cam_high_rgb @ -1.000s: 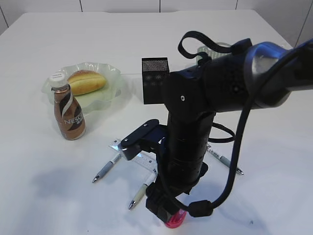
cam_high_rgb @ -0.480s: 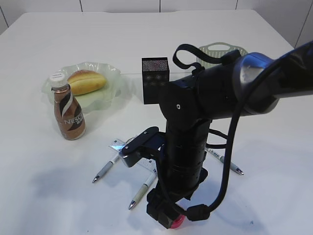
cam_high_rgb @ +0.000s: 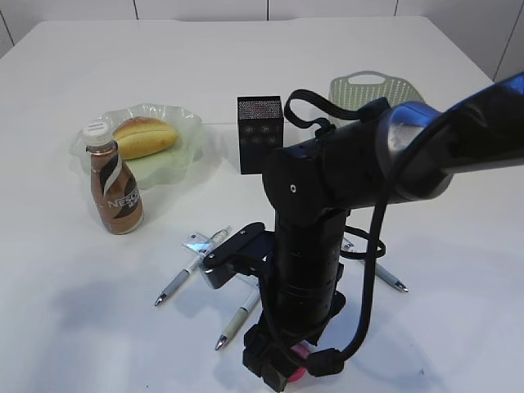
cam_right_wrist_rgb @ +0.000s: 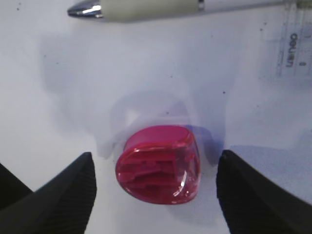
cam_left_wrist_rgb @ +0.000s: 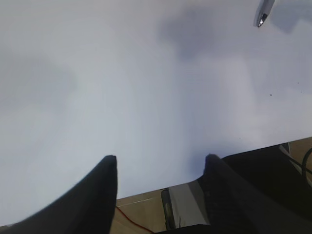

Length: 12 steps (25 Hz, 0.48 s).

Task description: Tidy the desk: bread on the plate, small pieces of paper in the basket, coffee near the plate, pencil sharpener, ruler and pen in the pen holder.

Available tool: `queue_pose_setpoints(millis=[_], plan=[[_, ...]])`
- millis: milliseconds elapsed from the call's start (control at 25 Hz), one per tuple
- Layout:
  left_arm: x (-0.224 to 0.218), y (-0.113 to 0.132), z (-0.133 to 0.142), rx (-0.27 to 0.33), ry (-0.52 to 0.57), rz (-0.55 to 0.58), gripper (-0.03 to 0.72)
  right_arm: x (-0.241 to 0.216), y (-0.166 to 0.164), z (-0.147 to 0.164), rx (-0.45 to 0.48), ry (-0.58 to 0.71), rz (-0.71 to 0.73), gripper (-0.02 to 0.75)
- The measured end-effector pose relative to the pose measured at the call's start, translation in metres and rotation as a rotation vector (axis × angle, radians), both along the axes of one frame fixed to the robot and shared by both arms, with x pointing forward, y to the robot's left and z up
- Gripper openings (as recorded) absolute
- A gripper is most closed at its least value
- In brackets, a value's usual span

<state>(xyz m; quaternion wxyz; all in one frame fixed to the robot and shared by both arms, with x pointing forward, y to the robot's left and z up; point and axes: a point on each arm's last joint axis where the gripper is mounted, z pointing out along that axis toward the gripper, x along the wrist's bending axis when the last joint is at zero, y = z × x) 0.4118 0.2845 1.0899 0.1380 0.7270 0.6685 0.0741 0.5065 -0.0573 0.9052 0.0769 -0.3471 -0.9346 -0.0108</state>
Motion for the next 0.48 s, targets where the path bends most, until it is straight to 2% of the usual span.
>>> queue_pose_setpoints(millis=[480], plan=[[0.0000,0.0002,0.0000,0.002,0.000,0.000,0.394,0.0012,0.0010,-0.0038,0.005,-0.006,0.007,0.594]])
